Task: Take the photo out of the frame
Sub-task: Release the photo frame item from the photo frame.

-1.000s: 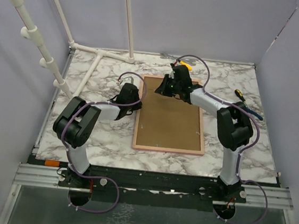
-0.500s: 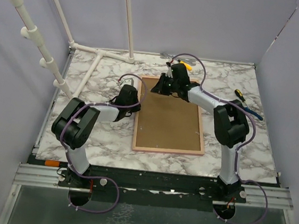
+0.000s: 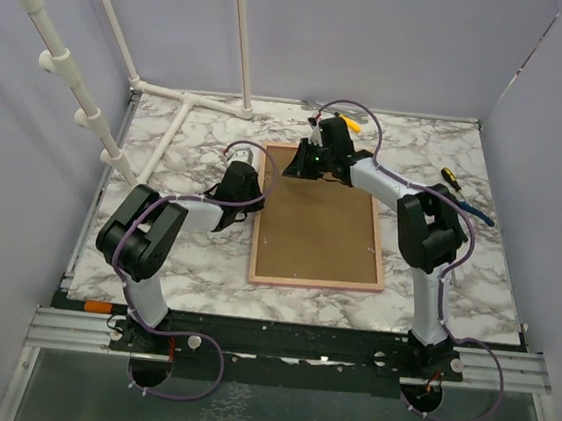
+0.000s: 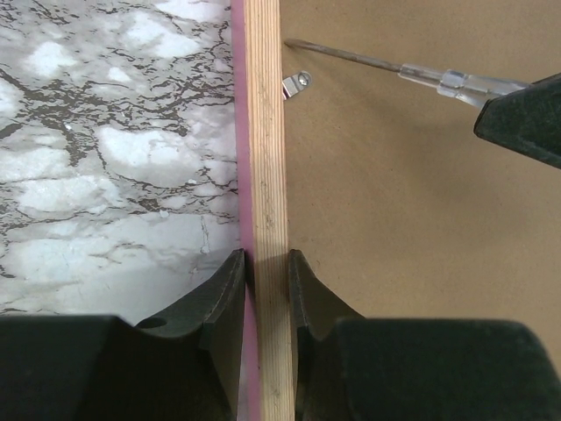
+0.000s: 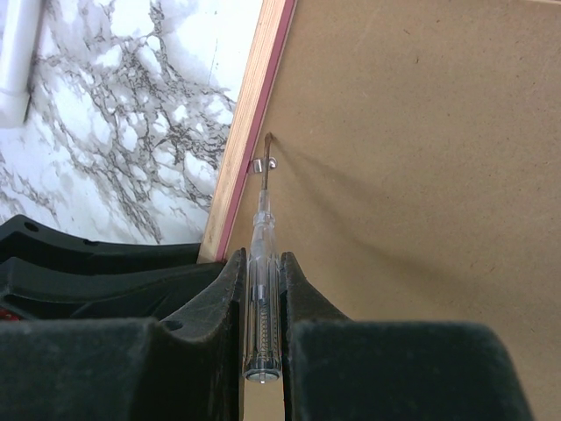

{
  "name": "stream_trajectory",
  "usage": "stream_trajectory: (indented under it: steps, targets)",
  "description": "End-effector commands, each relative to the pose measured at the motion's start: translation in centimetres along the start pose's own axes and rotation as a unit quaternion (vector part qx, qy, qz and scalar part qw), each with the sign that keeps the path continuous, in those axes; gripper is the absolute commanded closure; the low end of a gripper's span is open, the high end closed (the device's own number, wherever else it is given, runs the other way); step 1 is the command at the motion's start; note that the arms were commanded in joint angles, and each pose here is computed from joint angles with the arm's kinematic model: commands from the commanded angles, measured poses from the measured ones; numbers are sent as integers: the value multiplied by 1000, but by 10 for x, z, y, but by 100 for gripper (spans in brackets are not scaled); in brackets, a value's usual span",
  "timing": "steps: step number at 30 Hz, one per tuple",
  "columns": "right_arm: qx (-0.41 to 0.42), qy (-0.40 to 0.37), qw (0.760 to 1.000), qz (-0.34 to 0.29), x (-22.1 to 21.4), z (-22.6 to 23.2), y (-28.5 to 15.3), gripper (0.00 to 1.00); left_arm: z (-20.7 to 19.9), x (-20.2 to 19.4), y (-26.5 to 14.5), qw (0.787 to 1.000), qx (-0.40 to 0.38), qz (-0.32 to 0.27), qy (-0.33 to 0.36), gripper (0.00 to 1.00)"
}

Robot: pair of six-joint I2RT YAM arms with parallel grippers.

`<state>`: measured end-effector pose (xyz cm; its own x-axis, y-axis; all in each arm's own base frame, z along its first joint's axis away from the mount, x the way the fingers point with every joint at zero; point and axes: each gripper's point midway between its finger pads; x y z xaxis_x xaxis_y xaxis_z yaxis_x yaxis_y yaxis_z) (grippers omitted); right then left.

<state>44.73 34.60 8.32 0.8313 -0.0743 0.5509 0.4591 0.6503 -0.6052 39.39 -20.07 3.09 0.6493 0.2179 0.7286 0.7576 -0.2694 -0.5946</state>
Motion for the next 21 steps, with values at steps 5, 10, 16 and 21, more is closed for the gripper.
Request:
stream_trajectory:
  steps: [5,10,16,21]
  targets:
    - [6,-7,998,60,-23,-3,-2,99,6,-19,-3,1000,-3,24,17,81]
    - [6,-14,997,70,-28,-5,-3,99,5,-18,-2,1000,-4,24,14,81]
    - [10,-22,996,82,-34,-6,-4,99,5,-17,-2,1000,-3,22,13,82]
    - [9,-27,996,86,-35,-5,-7,99,5,-17,-2,1000,-3,23,14,82]
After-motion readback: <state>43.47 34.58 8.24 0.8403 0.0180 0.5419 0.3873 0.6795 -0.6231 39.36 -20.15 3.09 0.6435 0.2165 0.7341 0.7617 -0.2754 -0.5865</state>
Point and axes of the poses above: each gripper's point midway between its finger pads, its own y axis out along the fingers, its own z axis along the line the jaws close on, x = y × z, and after that the axes turned 4 degrees about y, right-handed
